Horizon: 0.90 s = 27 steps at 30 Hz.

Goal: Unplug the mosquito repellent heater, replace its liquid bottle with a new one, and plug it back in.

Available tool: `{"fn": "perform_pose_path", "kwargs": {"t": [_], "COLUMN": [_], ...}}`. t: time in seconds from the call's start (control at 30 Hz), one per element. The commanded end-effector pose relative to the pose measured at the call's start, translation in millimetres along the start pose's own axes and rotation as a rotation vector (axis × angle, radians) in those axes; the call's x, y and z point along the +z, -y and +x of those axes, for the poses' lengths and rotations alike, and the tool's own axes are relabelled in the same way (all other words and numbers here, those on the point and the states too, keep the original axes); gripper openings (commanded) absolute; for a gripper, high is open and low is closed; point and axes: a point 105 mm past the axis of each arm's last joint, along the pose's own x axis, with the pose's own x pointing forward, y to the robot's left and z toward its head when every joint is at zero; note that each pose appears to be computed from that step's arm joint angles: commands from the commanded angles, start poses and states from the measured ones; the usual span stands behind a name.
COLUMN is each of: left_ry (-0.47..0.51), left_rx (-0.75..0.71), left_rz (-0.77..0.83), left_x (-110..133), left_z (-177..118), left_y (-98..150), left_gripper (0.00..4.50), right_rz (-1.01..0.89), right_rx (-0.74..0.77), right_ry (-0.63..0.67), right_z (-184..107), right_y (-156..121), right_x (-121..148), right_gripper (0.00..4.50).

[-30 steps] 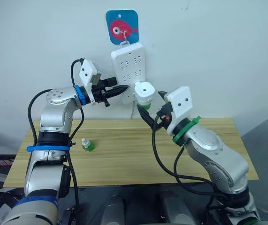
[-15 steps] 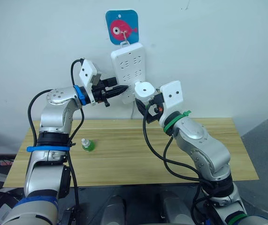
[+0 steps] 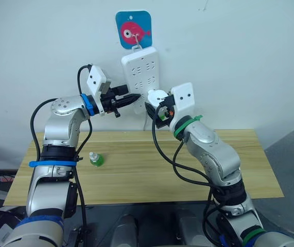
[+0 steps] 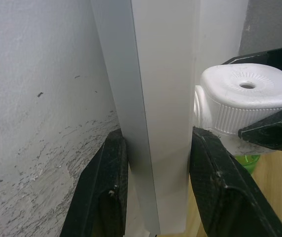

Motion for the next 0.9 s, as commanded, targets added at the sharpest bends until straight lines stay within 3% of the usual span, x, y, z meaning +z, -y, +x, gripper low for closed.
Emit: {"fn": "perform_pose_path", "kwargs": {"t": [0.03,0.1,0.57,0.83,0.9], "left_ry": [0.002,0.003,-0.044,-0.039,-0.056], "left_rx": [0.002,0.004,0.115,0.152,0.186], "left_rz": [0.054,0.051,0.086,0.103,0.12], "left_x": [6.9,6.6,-6.4,-10.1,-11.6], "left_z": [1.9,1.7,-2.8,-18.7,-30.9], "left_y": [2.3,2.4,-16.3,-21.0,-26.9], "left_gripper": [1.38,1.38,1.38,1.38,2.11], "right_rz": [-0.008,-0.012,-0.028,0.041,0.062], "right_rx": [0.012,0.014,0.054,0.007,-0.013], "right_ry": [0.068,0.07,0.031,0.032,0.037], "right_z": [0.8,0.8,-36.5,-53.0,-54.3], "right_y": [-5.1,-6.2,-9.7,8.1,15.8], "right_x": [16.3,16.8,21.8,25.0,26.4], "right_gripper": [3.56,2.97,2.97,2.97,2.97]}}
